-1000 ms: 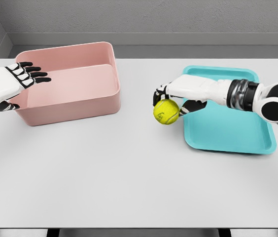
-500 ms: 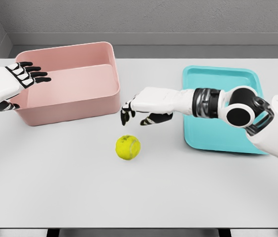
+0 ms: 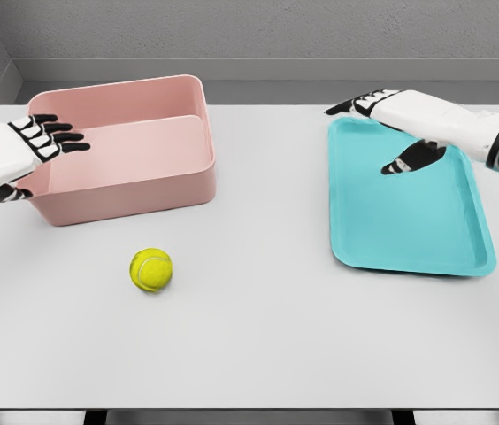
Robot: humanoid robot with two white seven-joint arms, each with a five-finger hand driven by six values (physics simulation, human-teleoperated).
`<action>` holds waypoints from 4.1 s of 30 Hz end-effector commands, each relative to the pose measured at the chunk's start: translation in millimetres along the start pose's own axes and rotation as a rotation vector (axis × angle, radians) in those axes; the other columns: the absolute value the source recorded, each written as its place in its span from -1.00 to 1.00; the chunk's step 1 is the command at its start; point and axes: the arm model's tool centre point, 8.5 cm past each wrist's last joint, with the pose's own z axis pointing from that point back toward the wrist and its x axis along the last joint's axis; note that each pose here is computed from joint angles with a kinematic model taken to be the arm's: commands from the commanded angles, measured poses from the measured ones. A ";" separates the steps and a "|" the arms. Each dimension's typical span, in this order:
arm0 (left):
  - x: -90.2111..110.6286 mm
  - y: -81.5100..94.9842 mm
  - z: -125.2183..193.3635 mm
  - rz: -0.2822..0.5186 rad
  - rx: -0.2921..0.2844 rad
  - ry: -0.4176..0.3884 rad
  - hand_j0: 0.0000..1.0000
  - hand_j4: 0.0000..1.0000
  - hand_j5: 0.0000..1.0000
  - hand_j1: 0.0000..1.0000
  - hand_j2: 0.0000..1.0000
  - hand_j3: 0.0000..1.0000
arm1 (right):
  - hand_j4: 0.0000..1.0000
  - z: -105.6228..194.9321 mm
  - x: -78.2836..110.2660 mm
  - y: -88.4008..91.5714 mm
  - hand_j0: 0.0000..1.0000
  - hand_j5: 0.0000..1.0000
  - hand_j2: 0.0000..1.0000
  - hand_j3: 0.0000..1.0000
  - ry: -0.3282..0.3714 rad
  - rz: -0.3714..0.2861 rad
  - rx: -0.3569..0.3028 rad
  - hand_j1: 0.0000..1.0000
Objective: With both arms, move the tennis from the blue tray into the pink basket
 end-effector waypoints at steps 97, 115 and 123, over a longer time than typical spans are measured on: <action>125.6 -35.7 -85.5 -0.067 -0.252 -0.374 -1.00 -1.00 -1.00 -1.00 -1.00 -1.00 | 1.00 38.7 -18.0 28.6 1.00 1.00 1.00 1.00 0.055 0.027 0.083 1.00; 20.4 50.4 -94.4 0.169 0.049 -0.175 -1.00 -1.00 -1.00 -1.00 -1.00 -1.00 | 1.00 36.1 -16.3 29.9 1.00 1.00 1.00 1.00 0.047 0.018 0.075 1.00; -41.3 2.4 -81.8 0.253 -0.052 0.037 -1.00 -1.00 -1.00 -1.00 -1.00 -1.00 | 1.00 34.0 -14.6 27.0 1.00 1.00 1.00 1.00 0.040 0.019 0.063 1.00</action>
